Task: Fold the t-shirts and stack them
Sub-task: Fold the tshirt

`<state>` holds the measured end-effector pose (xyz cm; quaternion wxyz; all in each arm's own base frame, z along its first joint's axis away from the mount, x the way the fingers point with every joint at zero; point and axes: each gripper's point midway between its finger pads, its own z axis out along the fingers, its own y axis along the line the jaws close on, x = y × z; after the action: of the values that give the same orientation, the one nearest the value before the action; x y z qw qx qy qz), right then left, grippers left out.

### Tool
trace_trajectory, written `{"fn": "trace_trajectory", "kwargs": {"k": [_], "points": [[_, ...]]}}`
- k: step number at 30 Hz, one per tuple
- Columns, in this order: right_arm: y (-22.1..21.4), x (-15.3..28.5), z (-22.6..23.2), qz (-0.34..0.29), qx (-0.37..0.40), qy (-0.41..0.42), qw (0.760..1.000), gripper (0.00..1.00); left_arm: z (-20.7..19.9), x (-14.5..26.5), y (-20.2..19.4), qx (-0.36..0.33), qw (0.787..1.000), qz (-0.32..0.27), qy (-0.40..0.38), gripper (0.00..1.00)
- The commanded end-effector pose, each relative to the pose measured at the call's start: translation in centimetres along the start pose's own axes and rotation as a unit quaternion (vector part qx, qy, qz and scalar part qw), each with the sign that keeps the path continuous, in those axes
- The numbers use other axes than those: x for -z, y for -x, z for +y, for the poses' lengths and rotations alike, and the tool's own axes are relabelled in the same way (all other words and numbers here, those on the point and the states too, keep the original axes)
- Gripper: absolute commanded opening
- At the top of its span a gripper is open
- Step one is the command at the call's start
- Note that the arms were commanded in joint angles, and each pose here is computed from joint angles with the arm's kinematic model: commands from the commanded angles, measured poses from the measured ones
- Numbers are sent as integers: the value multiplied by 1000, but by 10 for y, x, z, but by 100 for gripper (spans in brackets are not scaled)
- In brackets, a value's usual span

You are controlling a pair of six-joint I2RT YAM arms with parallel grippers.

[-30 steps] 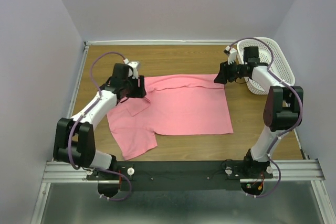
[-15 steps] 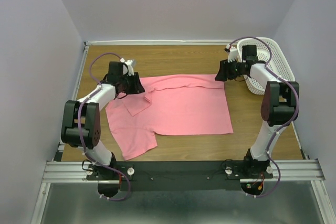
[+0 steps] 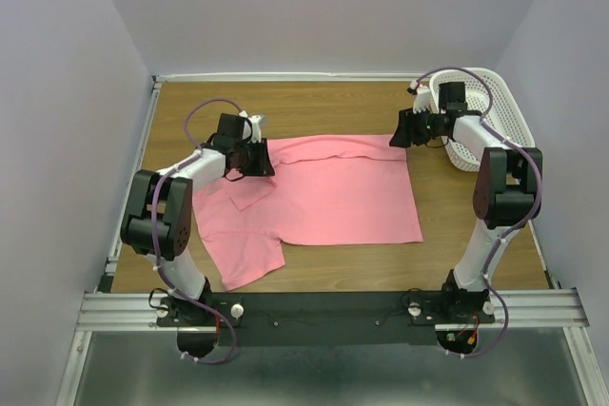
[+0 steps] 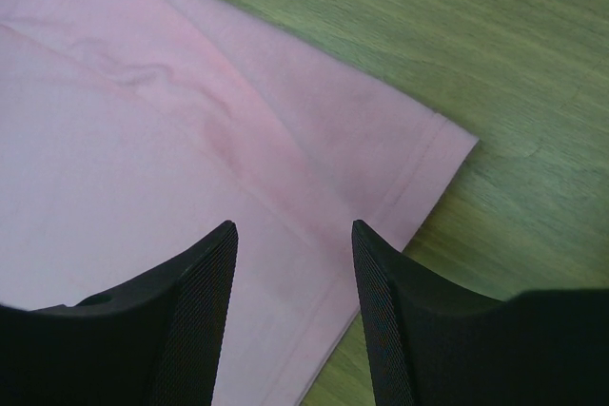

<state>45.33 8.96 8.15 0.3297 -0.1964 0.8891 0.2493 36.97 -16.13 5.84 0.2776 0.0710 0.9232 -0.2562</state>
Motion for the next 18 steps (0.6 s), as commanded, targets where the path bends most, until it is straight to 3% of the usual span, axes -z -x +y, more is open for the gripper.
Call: {"fn": "trace_trajectory", "kwargs": {"k": [1, 4, 11, 12, 13, 15, 18], "points": [[0, 3, 5, -5, 0, 5, 1000, 59, -3, -4, 6, -11, 1000, 5, 15, 24], [1, 5, 6, -8, 2, 6, 1000, 59, -14, -6, 8, -22, 1000, 7, 4, 8], [3, 7, 9, -11, 4, 9, 1000, 59, -58, -21, -15, -71, 994, 64, -60, 10], [4, 7, 9, -11, 4, 9, 1000, 59, -59, -24, -19, -71, 993, 72, -66, 13], [4, 8, 8, -12, 5, 7, 1000, 59, -62, -29, -30, -74, 990, 92, -71, 23], [4, 8, 8, -11, 8, 6, 1000, 60, -61, -33, -32, -81, 990, 99, -60, 34], [4, 8, 4, -10, 13, -4, 1000, 60, -46, -27, -11, -87, 994, 68, 4, 49]]}}
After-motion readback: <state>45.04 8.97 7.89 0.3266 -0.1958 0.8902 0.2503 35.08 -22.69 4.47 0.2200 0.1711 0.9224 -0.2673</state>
